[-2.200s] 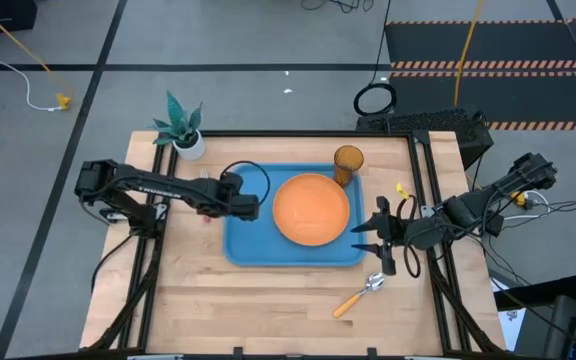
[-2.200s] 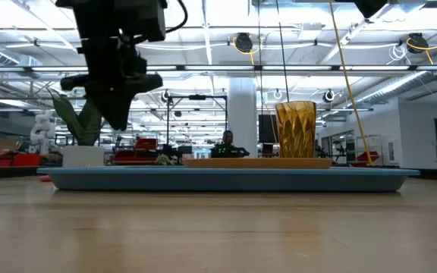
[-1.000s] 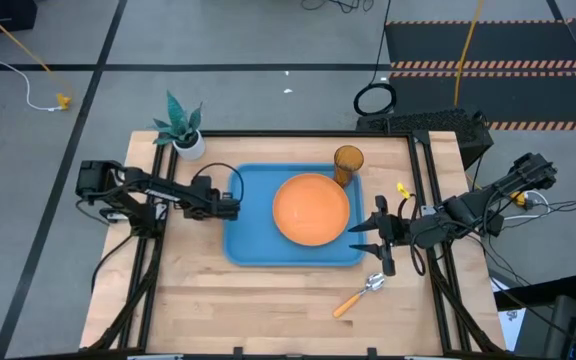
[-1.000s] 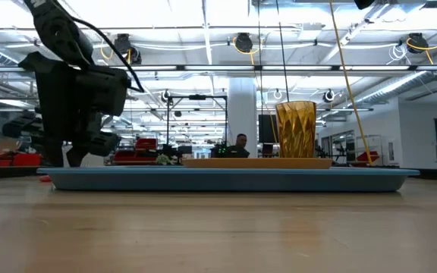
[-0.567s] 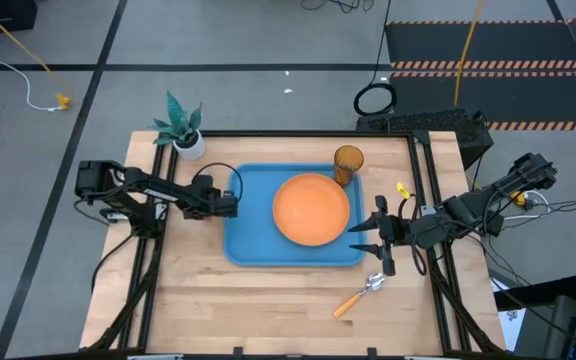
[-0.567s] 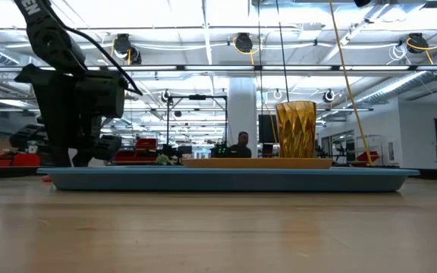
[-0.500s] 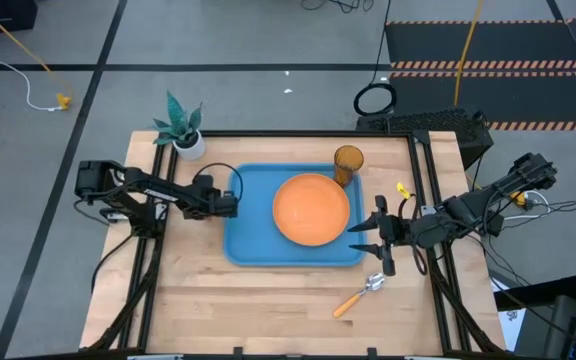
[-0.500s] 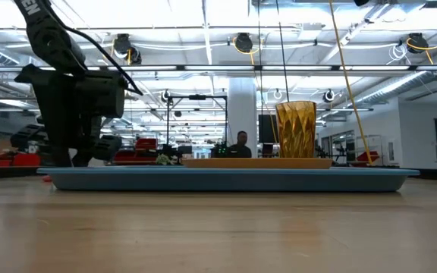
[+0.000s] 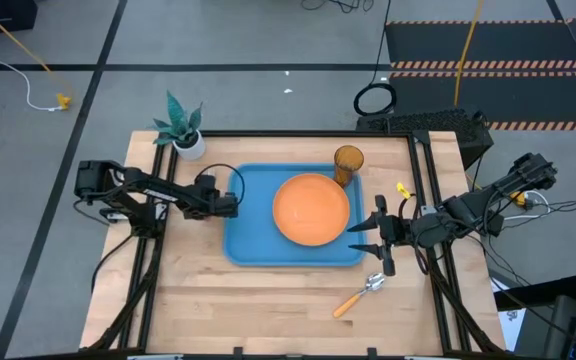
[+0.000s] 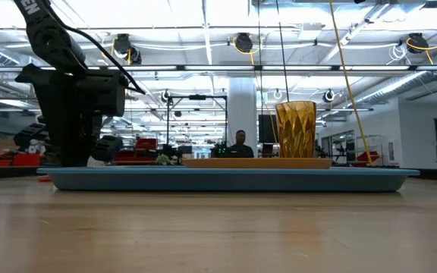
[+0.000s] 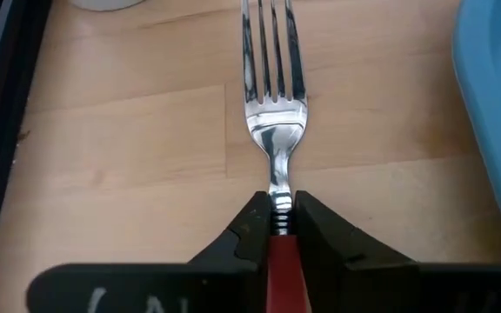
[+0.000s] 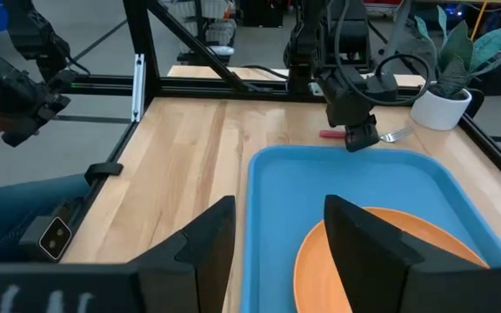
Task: Pick and place plate/cup/fork/spoon on tray
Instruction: Put the red fork on the blue tray to the left side of the yellow plate
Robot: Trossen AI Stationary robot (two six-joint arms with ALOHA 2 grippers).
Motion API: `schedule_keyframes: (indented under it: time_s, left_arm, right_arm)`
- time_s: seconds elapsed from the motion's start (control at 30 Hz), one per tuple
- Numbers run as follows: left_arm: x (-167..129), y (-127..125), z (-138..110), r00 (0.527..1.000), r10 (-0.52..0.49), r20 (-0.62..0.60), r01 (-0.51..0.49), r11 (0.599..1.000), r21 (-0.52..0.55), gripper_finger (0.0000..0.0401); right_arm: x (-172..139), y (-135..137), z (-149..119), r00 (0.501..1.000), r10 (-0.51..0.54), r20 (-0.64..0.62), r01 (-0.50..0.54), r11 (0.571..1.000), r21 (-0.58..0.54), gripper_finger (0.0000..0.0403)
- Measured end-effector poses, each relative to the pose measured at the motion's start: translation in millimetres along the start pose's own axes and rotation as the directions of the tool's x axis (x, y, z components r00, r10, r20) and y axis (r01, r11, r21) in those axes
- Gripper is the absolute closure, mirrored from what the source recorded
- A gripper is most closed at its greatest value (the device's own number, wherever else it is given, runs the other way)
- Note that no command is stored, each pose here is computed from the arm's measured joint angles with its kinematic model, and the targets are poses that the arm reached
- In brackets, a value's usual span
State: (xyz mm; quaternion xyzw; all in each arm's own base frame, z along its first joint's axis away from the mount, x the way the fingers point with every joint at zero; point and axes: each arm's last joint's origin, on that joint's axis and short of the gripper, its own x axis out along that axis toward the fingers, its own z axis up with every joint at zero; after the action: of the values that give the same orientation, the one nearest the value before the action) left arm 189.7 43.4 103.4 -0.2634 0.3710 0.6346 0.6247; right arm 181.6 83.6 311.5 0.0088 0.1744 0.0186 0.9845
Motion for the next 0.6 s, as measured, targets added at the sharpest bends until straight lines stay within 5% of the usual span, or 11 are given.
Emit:
schedule_keyframes:
  time_s: [0.6]
  left_arm:
    - [-54, -37, 31, 0.998, -0.057, -0.013, 0.057, 0.996, 0.072, 0.0358]
  right_arm:
    - [0, 0, 0, 1.000, -0.003, 0.000, 0.003, 0.996, -0.092, 0.0234]
